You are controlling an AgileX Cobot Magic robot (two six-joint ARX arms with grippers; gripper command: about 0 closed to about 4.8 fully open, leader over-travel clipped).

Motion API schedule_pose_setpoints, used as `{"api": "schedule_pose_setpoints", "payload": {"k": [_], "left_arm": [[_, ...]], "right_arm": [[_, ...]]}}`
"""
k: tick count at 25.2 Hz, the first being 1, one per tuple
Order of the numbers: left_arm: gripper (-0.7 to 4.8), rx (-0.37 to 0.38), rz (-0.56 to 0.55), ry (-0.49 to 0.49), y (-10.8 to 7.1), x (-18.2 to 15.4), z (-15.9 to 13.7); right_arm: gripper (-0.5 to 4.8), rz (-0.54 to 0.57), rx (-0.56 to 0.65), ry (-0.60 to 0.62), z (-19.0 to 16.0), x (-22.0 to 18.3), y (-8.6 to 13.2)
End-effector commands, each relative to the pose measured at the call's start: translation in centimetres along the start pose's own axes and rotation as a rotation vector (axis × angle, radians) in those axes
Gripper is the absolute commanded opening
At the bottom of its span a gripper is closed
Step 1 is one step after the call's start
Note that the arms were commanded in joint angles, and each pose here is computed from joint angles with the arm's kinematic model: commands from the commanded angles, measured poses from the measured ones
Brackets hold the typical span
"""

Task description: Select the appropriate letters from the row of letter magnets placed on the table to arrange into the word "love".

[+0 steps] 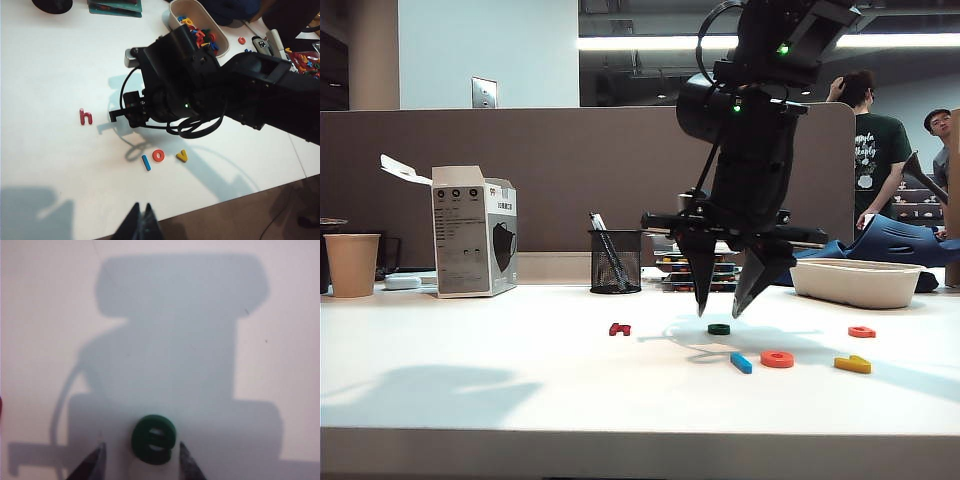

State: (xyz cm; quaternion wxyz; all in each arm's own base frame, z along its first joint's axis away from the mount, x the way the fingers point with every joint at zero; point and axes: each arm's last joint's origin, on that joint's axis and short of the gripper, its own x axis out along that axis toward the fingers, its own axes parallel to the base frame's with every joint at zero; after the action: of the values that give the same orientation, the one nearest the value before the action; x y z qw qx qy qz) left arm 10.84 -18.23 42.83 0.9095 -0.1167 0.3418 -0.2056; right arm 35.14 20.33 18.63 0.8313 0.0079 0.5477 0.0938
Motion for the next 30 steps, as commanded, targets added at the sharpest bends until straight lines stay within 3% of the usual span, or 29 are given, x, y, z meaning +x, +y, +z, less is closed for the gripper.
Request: {"api": "schedule_pose_setpoints", "payload": {"k": [1, 18, 30], "left_arm": [[-0.05, -0.003, -0.006, -0.008, 0.0, -0.1, 0.1], [-0.05, -0.003, -0.006, -0.008, 0.0, -0.1, 0.1], [-0.05, -0.003, -0.006, -0.009, 0.0, -0.1, 0.1]], "right_arm": [[1.82, 0.005, 0.004, -0.009, 0.1, 0.2, 0.1], [1.80, -0.012, 0.002, 0.031, -0.3, 2.0, 0.0], [1.80, -0.050, -0.004, 0.124, -1.2, 2.5, -0.3]]}}
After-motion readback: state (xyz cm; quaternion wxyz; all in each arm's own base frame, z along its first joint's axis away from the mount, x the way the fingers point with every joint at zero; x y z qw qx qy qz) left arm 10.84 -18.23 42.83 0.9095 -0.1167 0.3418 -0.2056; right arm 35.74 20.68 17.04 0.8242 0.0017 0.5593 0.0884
